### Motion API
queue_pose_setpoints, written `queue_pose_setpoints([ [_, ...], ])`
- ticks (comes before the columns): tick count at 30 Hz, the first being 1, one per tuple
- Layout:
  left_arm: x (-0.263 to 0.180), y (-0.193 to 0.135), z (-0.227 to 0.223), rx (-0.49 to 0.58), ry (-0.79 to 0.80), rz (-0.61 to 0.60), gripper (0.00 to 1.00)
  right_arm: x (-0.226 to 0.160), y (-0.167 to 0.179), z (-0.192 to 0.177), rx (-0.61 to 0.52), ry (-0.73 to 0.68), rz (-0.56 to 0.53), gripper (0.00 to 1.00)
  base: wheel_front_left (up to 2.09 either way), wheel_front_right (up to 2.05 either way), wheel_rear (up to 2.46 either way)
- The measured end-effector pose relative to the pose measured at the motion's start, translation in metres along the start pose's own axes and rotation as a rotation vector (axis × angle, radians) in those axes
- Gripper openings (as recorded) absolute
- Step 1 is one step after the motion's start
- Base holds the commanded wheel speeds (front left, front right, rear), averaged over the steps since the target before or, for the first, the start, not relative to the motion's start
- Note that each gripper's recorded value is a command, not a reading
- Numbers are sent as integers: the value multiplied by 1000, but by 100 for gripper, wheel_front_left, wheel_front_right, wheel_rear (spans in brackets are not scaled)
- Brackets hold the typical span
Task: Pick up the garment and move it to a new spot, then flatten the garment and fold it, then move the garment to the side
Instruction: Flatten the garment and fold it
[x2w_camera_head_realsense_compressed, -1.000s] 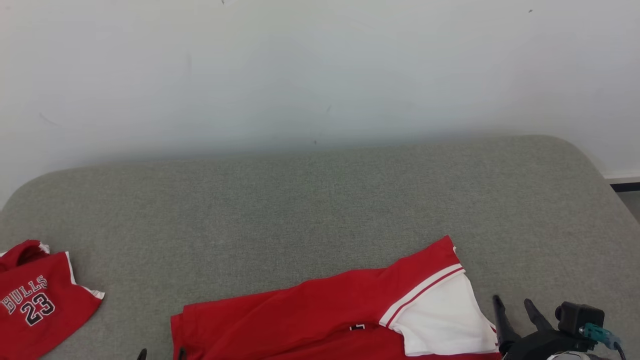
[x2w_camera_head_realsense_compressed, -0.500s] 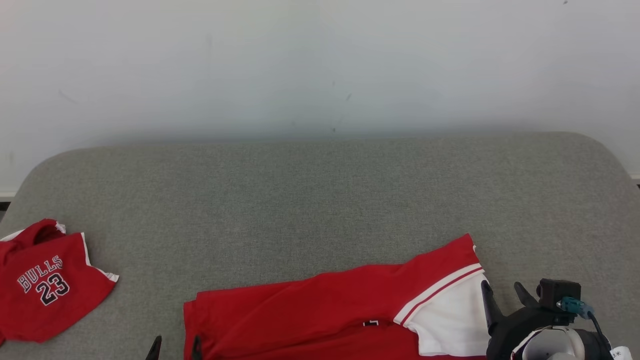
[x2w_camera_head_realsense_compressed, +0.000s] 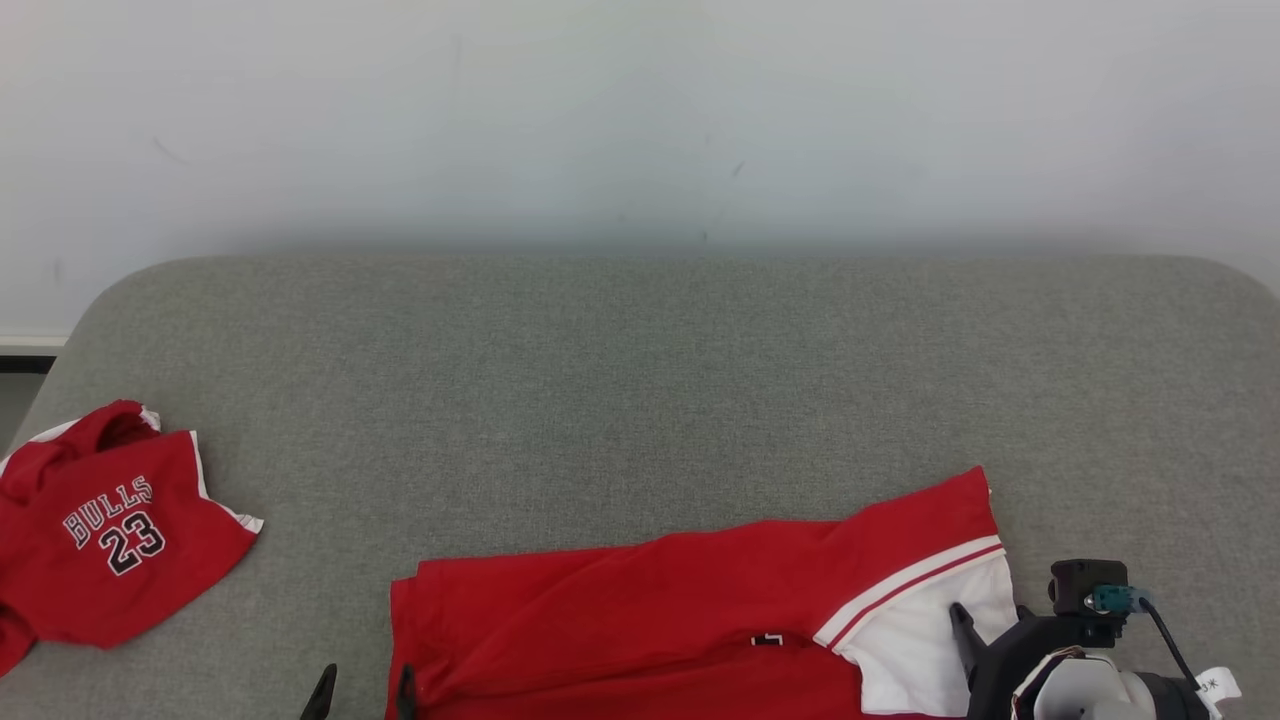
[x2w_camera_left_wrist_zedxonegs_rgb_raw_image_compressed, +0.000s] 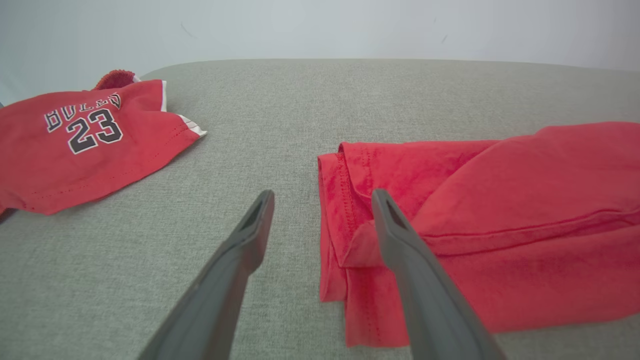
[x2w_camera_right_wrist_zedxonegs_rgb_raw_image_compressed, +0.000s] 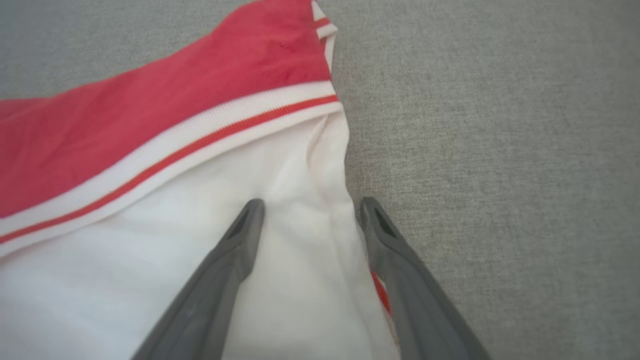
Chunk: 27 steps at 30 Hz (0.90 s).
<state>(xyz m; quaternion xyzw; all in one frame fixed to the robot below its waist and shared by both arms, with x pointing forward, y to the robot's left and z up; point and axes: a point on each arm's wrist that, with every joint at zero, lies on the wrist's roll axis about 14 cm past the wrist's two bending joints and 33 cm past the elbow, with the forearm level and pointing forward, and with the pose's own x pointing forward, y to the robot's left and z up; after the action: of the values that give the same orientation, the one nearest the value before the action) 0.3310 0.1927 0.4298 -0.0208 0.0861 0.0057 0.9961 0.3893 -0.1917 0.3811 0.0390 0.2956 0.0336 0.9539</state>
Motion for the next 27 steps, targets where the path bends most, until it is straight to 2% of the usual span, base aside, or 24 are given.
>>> queue_pose_setpoints([
  [6, 2, -1, -2, -5, 5, -1, 100, 6, 14, -9, -13, 70, 47, 100, 0, 0, 0],
  [8, 3, -2, -3, -10, 8, -3, 100, 7, 18, -10, -22, 85, 62, 47, 0, 0, 0],
  [9, 3, -2, -3, -11, 9, -1, 100, 7, 18, -9, -19, 86, 66, 14, 0, 0, 0],
  [10, 3, -1, -3, -17, 8, 3, 100, 8, 19, -8, -19, 87, 71, 0, 0, 0, 0],
  [17, 4, 4, 0, -22, 0, 16, 100, 8, -7, 7, 32, 2, 10, 0, 0, 0, 0],
  [27, 2, -3, -3, -37, 6, -4, 100, -11, -73, 25, 80, -124, -158, 0, 0, 0, 0],
])
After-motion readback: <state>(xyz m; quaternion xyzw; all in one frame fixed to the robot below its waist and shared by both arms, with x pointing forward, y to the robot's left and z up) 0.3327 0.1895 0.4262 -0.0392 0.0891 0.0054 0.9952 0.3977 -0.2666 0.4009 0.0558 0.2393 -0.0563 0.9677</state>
